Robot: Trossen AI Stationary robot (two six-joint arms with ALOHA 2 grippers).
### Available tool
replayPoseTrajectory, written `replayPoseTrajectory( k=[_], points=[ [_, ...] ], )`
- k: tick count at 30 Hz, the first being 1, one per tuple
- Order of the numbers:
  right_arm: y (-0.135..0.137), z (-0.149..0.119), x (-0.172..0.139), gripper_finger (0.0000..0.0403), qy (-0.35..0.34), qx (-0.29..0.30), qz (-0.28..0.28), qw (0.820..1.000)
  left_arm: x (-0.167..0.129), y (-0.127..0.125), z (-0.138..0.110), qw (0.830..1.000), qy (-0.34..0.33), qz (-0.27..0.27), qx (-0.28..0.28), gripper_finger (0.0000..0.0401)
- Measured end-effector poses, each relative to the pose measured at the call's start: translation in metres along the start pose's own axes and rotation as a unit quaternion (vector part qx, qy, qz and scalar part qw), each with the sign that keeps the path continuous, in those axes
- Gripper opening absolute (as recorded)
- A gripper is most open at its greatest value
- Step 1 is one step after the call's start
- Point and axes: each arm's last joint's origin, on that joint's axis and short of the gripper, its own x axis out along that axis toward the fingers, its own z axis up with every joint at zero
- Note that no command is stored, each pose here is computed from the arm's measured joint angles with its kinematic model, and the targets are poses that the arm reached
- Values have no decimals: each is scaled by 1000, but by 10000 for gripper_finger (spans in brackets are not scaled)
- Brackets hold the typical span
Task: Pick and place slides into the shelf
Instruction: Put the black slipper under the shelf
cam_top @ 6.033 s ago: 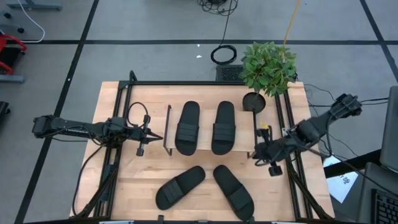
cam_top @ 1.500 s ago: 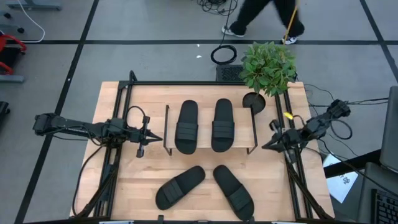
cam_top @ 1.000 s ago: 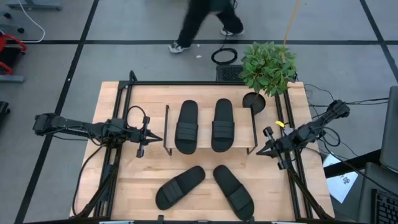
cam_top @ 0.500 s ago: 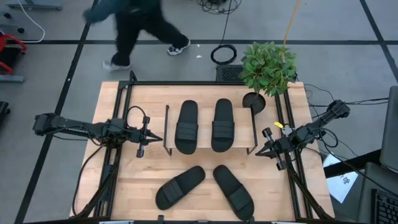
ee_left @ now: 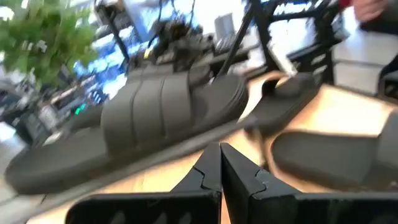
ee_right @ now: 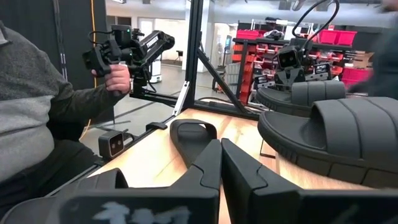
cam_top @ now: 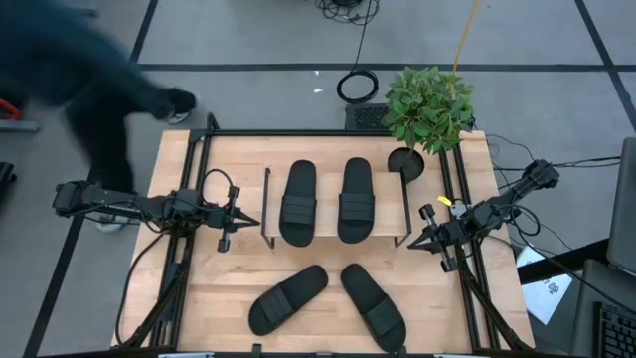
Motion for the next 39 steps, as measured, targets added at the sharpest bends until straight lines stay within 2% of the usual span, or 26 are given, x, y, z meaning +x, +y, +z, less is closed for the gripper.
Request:
replayPoseTrajectory(
  k=[4,7,12,17,21,26,33,39],
  points=[
    [0,1,0,0,-4,1,0,1000,-1,-3,14,994,-85,-67,-1,5],
    [0,1,0,0,-3,1,0,1000,1,-7,28,988,-108,-110,-10,5],
    [0,1,0,0,-4,6,0,1000,6,-17,54,991,-33,-129,-29,5],
    [0,1,0,0,-3,14,0,1000,8,-28,74,982,87,-135,-101,5],
    [0,1,0,0,-3,14,0,1000,14,-44,75,968,131,-153,-150,5],
    [0,1,0,0,-3,14,0,1000,27,-72,68,952,178,-176,-174,5],
    [0,1,0,0,-3,14,-1,1000,50,-116,60,958,167,-174,-154,5],
    [0,2,0,0,-10,14,-1,1000,58,-129,49,968,174,-115,-143,6]
  ],
)
